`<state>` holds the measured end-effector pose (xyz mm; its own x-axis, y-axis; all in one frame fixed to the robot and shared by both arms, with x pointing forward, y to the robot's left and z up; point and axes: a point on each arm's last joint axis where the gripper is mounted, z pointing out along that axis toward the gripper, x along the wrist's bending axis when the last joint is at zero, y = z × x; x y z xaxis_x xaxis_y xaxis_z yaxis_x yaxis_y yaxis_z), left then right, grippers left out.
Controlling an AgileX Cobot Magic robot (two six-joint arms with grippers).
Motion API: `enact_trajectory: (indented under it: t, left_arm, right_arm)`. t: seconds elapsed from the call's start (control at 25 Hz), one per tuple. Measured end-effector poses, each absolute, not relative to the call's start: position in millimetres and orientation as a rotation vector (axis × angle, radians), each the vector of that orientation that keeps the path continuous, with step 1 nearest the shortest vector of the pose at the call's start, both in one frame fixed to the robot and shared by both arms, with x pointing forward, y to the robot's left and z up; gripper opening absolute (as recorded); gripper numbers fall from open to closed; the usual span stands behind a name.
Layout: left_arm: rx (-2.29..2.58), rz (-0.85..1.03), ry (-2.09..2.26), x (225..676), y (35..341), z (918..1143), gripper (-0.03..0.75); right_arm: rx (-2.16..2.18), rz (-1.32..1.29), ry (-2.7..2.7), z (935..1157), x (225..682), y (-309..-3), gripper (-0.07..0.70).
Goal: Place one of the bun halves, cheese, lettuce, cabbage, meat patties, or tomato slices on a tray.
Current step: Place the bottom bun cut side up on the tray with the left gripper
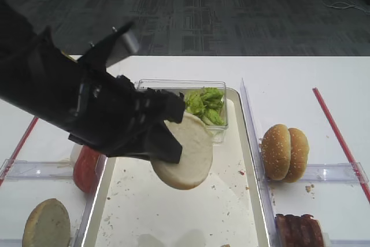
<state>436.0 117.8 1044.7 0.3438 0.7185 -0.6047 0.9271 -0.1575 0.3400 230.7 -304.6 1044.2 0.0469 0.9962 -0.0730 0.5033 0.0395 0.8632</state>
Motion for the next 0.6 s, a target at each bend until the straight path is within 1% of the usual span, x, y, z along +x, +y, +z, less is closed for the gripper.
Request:
enact_trajectory:
  t: [0.36, 0.6]
  left_arm:
    - [1.98, -0.474, 1.544, 466, 97, 980, 0.106]
    - [1.998, -0.492, 1.621, 477, 94, 949, 0.106]
  right_arm:
    - [1.565, 0.82, 1.557, 1044, 231, -305, 0.657]
    - [1.565, 0.82, 1.557, 1044, 231, -305, 0.657]
